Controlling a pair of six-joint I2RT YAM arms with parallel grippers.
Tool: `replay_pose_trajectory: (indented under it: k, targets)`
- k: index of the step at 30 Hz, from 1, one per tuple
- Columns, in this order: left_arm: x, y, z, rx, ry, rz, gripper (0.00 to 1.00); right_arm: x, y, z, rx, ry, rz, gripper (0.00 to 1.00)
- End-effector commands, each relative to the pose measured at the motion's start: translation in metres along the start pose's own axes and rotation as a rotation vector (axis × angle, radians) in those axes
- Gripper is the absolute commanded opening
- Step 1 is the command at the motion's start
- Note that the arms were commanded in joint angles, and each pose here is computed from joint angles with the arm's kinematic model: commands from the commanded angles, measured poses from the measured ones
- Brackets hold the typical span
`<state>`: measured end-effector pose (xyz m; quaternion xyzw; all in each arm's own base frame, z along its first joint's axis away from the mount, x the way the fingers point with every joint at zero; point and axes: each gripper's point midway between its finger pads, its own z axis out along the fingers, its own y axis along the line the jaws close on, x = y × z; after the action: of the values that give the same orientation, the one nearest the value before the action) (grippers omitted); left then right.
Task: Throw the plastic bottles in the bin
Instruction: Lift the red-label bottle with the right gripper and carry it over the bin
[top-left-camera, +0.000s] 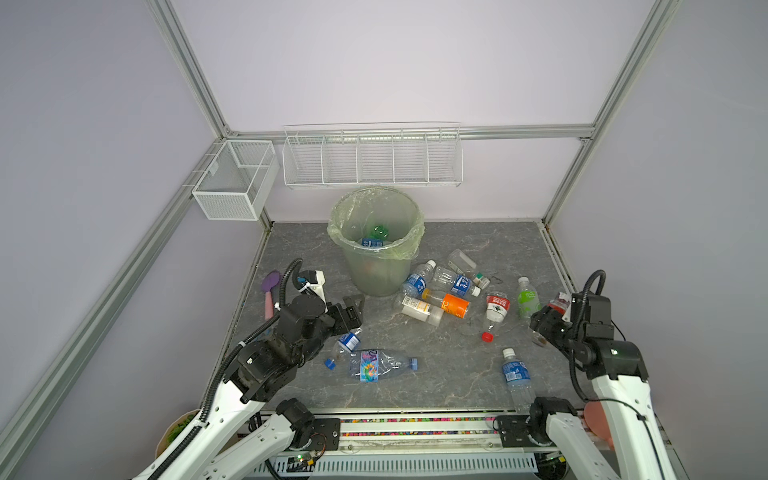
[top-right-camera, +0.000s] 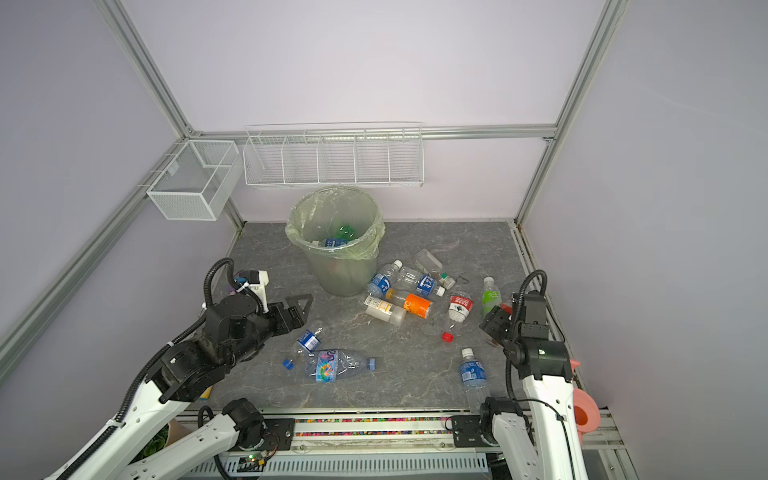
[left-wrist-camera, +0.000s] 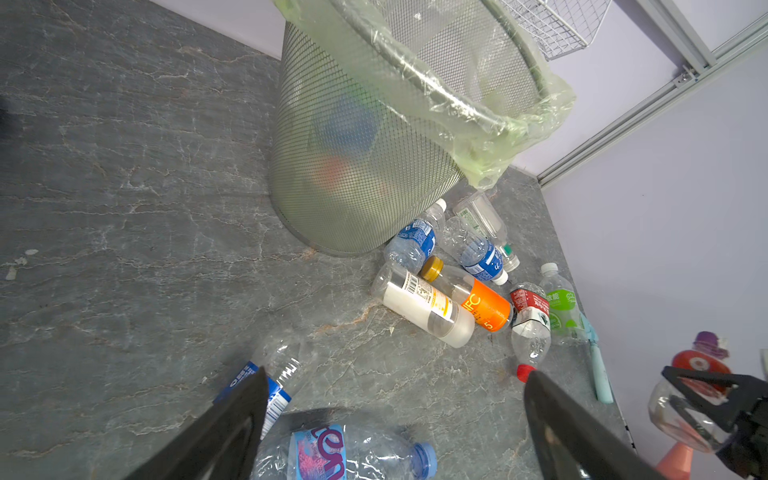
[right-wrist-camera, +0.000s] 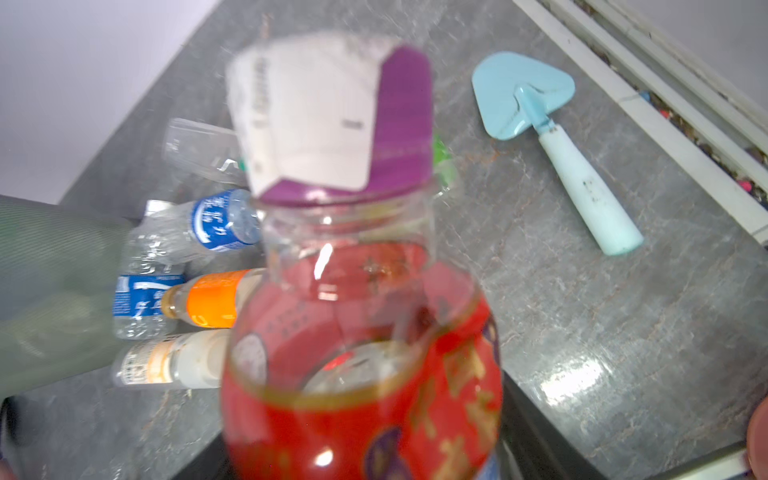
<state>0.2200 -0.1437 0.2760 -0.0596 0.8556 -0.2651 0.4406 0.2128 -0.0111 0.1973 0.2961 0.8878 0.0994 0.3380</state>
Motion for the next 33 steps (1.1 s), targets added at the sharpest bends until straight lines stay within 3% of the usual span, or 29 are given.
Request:
replay_pose_trajectory:
  k: [1, 5, 19, 33]
  targets:
    - [0.008, 0.005, 0.0, -0.01, 0.018, -0.009, 0.95, -0.012, 0.034, -0.022, -0.152, -0.019, -0.068, 0.2]
    - [0.013, 0.011, -0.001, -0.015, 0.021, -0.016, 0.95, -0.031, 0.059, -0.043, -0.231, -0.054, -0.105, 0.14]
    - [0.03, 0.025, -0.006, -0.024, 0.046, -0.037, 0.95, -0.074, 0.156, -0.109, -0.47, -0.162, -0.31, 0.07]
    - [0.036, 0.034, -0.014, -0.024, 0.042, -0.053, 0.95, -0.048, 0.296, -0.139, -0.593, -0.223, -0.662, 0.08]
